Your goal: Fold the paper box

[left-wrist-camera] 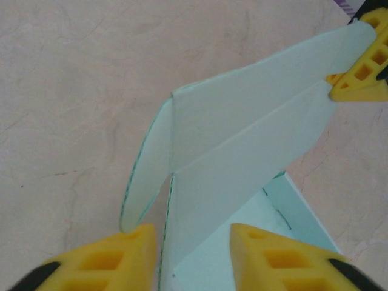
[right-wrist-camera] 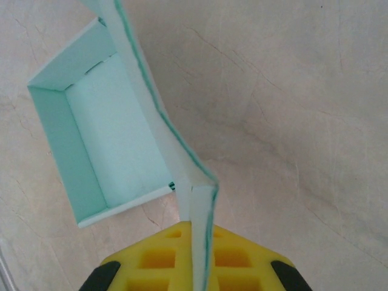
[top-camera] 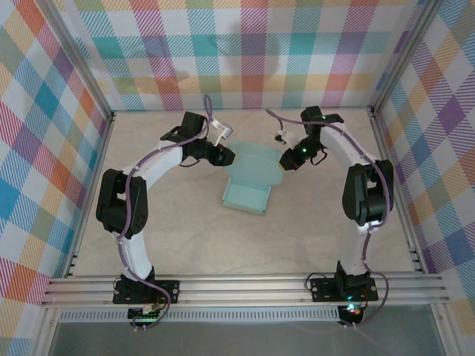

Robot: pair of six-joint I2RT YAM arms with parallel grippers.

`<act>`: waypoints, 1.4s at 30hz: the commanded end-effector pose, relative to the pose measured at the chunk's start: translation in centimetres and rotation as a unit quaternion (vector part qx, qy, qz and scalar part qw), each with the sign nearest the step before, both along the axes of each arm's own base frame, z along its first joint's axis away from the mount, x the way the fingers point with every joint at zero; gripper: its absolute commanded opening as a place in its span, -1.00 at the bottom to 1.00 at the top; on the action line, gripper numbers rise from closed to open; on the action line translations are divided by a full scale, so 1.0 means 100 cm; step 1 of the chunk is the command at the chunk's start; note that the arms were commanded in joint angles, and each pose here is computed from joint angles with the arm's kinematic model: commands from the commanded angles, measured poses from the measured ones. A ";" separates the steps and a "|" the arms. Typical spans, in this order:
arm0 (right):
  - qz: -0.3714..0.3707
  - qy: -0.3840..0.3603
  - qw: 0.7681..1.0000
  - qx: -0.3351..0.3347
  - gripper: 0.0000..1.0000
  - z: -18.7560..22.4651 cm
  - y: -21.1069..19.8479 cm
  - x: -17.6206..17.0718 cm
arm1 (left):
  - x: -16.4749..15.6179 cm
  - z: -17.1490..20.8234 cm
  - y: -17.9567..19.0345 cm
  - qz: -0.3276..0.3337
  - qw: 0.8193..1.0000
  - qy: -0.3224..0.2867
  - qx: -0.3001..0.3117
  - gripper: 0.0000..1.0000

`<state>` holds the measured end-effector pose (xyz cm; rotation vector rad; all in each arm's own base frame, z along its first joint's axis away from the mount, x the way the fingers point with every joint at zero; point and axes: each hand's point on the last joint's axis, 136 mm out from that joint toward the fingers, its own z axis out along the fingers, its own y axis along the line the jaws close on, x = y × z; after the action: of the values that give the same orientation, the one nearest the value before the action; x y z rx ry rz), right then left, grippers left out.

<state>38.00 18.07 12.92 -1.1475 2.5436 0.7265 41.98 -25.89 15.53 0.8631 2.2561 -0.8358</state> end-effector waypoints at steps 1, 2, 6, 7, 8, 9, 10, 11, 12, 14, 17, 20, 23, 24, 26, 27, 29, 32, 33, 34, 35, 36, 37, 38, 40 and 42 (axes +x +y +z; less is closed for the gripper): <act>0.006 -0.039 0.999 -0.020 -1.00 0.009 -0.004 0.001 | -0.008 0.027 0.003 -0.012 1.000 -0.018 0.009 0.19; 0.009 -0.044 0.999 -0.023 -1.00 0.010 -0.004 0.001 | -0.009 0.028 0.005 -0.014 1.000 -0.019 0.019 0.30; 0.021 -0.052 0.998 -0.020 -1.00 0.014 -0.002 -0.005 | -0.017 0.025 0.010 -0.030 0.998 -0.008 0.062 0.29; 0.026 -0.054 0.998 -0.018 -1.00 0.014 -0.001 -0.007 | -0.021 0.022 0.010 -0.040 0.996 -0.002 0.077 0.23; 0.029 -0.059 0.998 -0.018 -1.00 0.015 -0.001 -0.008 | -0.024 0.020 0.011 -0.049 0.995 0.003 0.092 0.17; 0.032 -0.061 0.997 -0.017 -1.00 0.015 0.000 -0.009 | -0.026 0.017 0.013 -0.053 0.993 0.007 0.106 0.14; 0.035 -0.064 0.997 -0.017 -1.00 0.016 0.001 -0.010 | -0.028 0.014 0.014 -0.060 0.991 0.013 0.119 0.10; 0.036 -0.066 0.997 -0.019 -1.00 0.016 0.001 -0.010 | -0.030 0.013 0.015 -0.067 0.989 0.020 0.129 0.05; 0.038 -0.066 0.997 -0.020 -1.00 0.015 0.001 -0.011 | -0.031 0.012 0.016 -0.072 0.988 0.026 0.138 -0.02; 0.040 -0.064 0.997 -0.025 -1.00 0.014 0.001 -0.011 | -0.035 0.012 0.015 -0.082 0.984 0.036 0.151 -0.19; 0.042 -0.063 0.997 -0.031 -1.00 0.012 0.001 -0.010 | -0.038 0.008 0.012 -0.093 0.979 0.036 0.177 -0.25; 0.050 -0.066 0.996 -0.029 -1.00 0.011 0.003 -0.012 | -0.037 0.001 0.009 -0.098 0.974 0.029 0.202 -0.29; 0.051 -0.067 0.996 -0.030 -1.00 0.011 0.003 -0.013 | -0.035 -0.004 0.007 -0.099 0.972 0.035 0.212 -0.41; 0.052 -0.068 0.996 -0.030 -1.00 0.011 0.003 -0.013 | -0.034 -0.005 0.006 -0.098 0.972 0.038 0.212 -0.43; 0.052 -0.066 0.996 -0.030 -1.00 0.011 0.003 -0.013 | -0.032 -0.006 0.005 -0.092 0.972 0.043 0.212 -0.54; 0.053 -0.066 0.996 -0.029 -1.00 0.011 0.003 -0.013 | -0.031 -0.005 0.005 -0.091 0.972 0.044 0.211 -0.62; 0.053 -0.064 0.996 -0.030 -1.00 0.010 0.004 -0.014 | -0.031 -0.004 0.003 -0.089 0.973 0.046 0.209 -0.77; 0.055 -0.065 0.996 -0.029 -1.00 0.010 0.005 -0.014 | -0.030 -0.003 0.004 -0.088 0.973 0.045 0.208 -0.88; 0.055 -0.064 0.996 -0.029 -1.00 0.010 0.005 -0.014 | -0.031 -0.002 0.004 -0.089 0.973 0.045 0.208 -0.90; 0.055 -0.065 0.996 -0.028 -1.00 0.010 0.005 -0.014 | -0.032 -0.002 0.004 -0.090 0.973 0.045 0.208 -0.92; 0.054 -0.062 0.996 -0.029 -1.00 0.009 0.005 -0.014 | -0.032 -0.001 0.003 -0.090 0.973 0.046 0.207 -0.95; 0.055 -0.062 0.996 -0.028 -1.00 0.009 0.005 -0.014 | -0.032 -0.003 0.004 -0.091 0.973 0.048 0.208 -0.97; 0.055 -0.062 0.996 -0.029 -1.00 0.009 0.005 -0.014 | -0.033 -0.002 0.003 -0.091 0.973 0.048 0.207 -0.98; 0.054 -0.061 0.996 -0.029 -1.00 0.009 0.005 -0.014 | -0.033 -0.001 0.003 -0.093 0.973 0.049 0.205 -0.99; 0.054 -0.061 0.996 -0.030 -1.00 0.008 0.005 -0.014 | -0.035 0.000 0.002 -0.095 0.973 0.052 0.203 -0.91; 0.052 -0.060 0.996 -0.031 -1.00 0.008 0.005 -0.014 | -0.036 0.001 0.003 -0.094 0.973 0.054 0.202 -0.62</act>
<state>37.25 18.35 13.65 -1.2781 2.4433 0.5866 38.93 -25.60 14.56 1.2511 2.5114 -0.4997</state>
